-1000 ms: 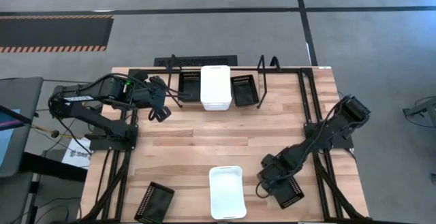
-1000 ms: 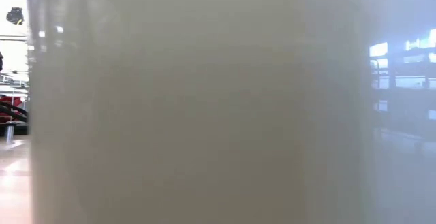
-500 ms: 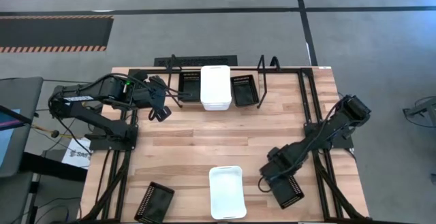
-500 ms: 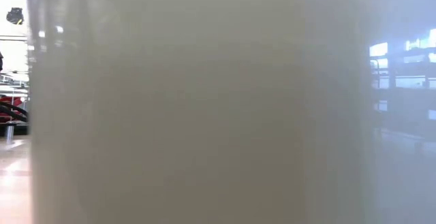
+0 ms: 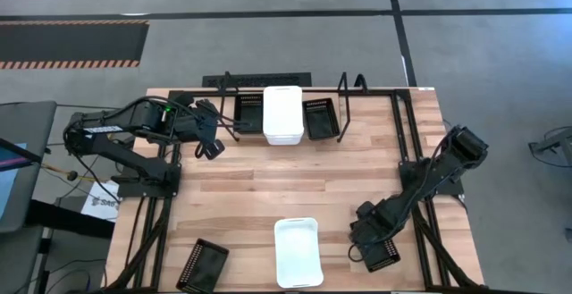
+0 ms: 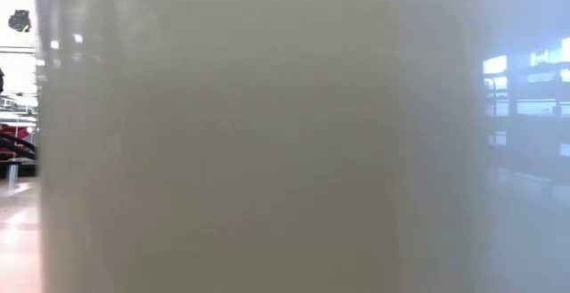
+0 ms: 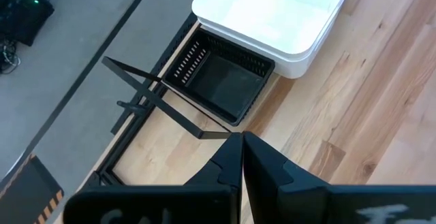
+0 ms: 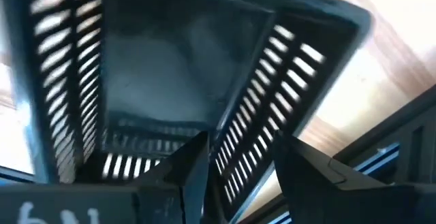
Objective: Stack baskets on shelf by color
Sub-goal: Stack the black bin on top of the right black bin on the shelf
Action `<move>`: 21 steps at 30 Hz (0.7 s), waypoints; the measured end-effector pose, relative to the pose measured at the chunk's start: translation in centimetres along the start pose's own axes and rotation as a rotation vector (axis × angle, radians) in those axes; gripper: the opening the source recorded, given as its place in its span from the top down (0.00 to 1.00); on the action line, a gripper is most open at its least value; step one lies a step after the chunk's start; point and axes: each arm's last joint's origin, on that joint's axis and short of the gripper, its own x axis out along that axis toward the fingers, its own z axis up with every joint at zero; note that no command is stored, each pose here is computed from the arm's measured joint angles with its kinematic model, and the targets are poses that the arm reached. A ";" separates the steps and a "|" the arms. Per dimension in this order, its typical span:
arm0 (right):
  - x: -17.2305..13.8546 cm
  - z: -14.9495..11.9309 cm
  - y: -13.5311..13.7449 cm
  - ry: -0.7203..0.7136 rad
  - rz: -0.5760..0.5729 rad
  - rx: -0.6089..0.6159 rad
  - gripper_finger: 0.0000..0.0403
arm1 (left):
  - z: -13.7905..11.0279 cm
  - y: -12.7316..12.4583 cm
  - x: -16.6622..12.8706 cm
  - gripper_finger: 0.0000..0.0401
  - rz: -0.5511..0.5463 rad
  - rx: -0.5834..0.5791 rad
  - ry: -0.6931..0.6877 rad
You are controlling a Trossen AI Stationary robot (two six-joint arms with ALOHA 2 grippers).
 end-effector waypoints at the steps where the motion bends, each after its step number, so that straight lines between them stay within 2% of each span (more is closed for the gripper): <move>1: 0.1 -0.1 0.0 0.000 -0.001 0.004 0.54 | 0.0 0.0 0.0 1.00 0.000 0.000 0.000; 7: 0.1 0.0 0.0 0.000 0.000 0.035 0.54 | 0.0 0.0 0.0 1.00 0.000 -0.001 0.000; 15: -2.2 1.3 1.0 0.000 0.071 0.055 0.54 | 0.0 0.0 0.0 1.00 -0.001 -0.013 -0.002; 17: -2.5 1.5 0.8 -0.012 0.045 0.060 0.54 | 0.0 0.0 0.0 1.00 -0.001 -0.013 -0.002; 21: -2.5 1.2 -0.4 -0.014 -0.080 0.102 0.54 | 0.0 0.0 0.0 1.00 -0.001 -0.013 -0.002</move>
